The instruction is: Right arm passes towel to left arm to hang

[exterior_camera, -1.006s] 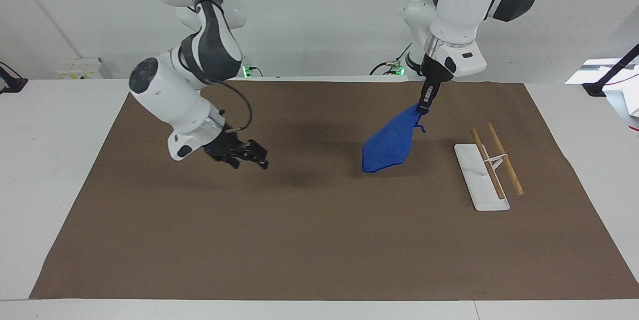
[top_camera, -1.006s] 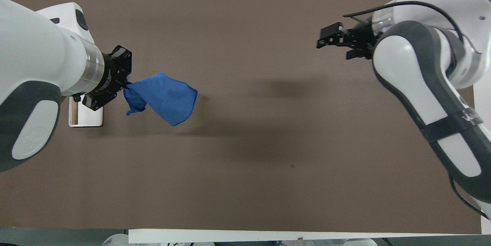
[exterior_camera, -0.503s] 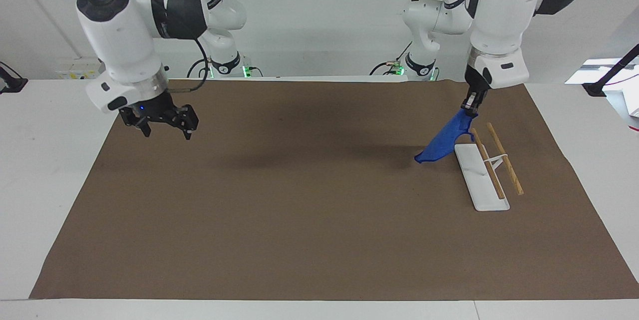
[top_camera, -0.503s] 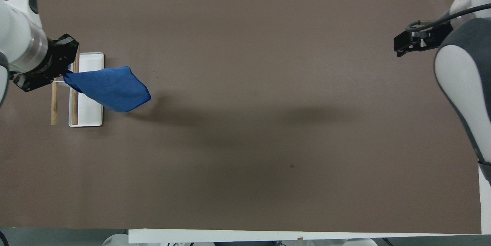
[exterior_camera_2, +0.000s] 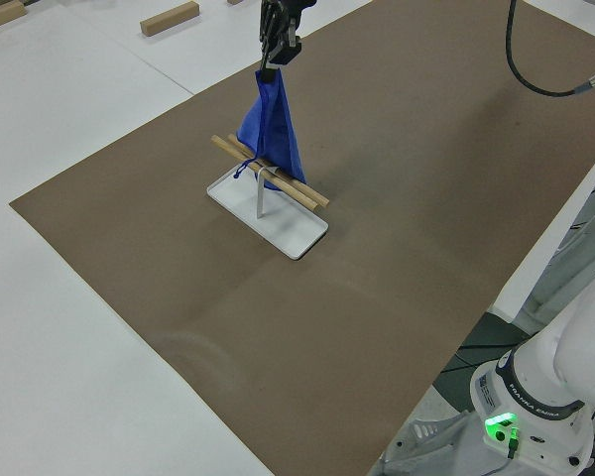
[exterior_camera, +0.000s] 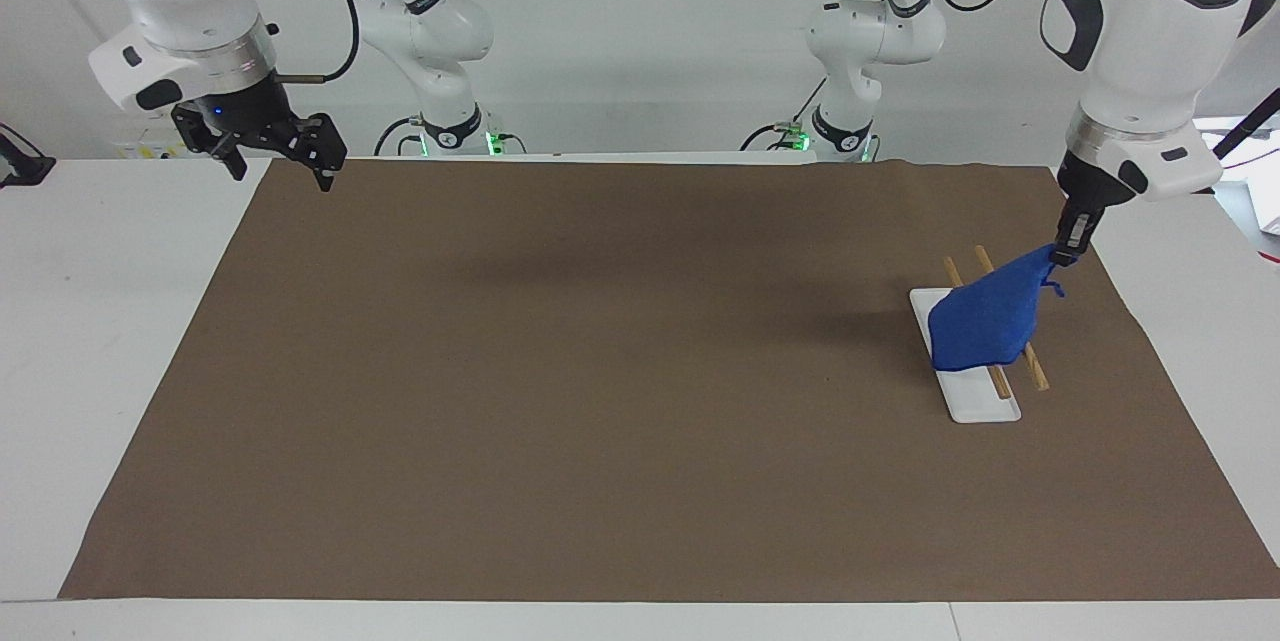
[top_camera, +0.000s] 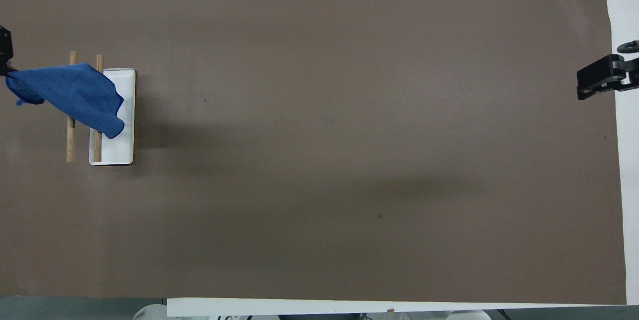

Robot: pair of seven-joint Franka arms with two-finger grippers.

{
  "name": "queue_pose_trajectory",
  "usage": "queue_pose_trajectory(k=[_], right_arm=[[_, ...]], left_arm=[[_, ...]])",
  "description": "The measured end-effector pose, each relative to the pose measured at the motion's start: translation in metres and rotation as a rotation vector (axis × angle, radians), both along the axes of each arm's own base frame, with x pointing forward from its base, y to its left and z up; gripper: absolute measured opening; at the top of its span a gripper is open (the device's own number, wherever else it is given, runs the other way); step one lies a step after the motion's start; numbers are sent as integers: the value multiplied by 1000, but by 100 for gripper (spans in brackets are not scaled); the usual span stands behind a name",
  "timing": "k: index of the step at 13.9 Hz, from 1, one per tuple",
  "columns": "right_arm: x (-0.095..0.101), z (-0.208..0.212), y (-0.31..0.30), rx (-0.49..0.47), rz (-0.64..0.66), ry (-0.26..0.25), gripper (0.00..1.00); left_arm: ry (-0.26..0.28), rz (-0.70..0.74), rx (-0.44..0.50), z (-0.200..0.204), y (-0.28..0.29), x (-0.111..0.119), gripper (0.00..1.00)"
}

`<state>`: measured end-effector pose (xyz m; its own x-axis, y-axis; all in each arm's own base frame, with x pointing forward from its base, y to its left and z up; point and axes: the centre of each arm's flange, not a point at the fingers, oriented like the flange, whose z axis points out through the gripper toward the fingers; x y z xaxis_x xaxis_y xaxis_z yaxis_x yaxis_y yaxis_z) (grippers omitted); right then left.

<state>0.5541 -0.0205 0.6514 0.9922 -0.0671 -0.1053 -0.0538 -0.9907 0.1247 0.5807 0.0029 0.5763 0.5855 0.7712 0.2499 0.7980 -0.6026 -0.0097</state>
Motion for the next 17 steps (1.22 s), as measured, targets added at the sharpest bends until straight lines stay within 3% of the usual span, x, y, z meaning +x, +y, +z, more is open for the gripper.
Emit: queue_pose_trajectory(k=[5, 11, 17], right_arm=[[-24, -9, -14, 33, -39, 71, 100], [-20, -8, -13, 32, -30, 17, 100], [-23, -6, -44, 81, -95, 4, 100]], left_arm=[[-62, 13, 1, -25, 50, -4, 2], [-111, 13, -7, -69, 79, -34, 2], [-135, 30, -11, -94, 96, -42, 2]])
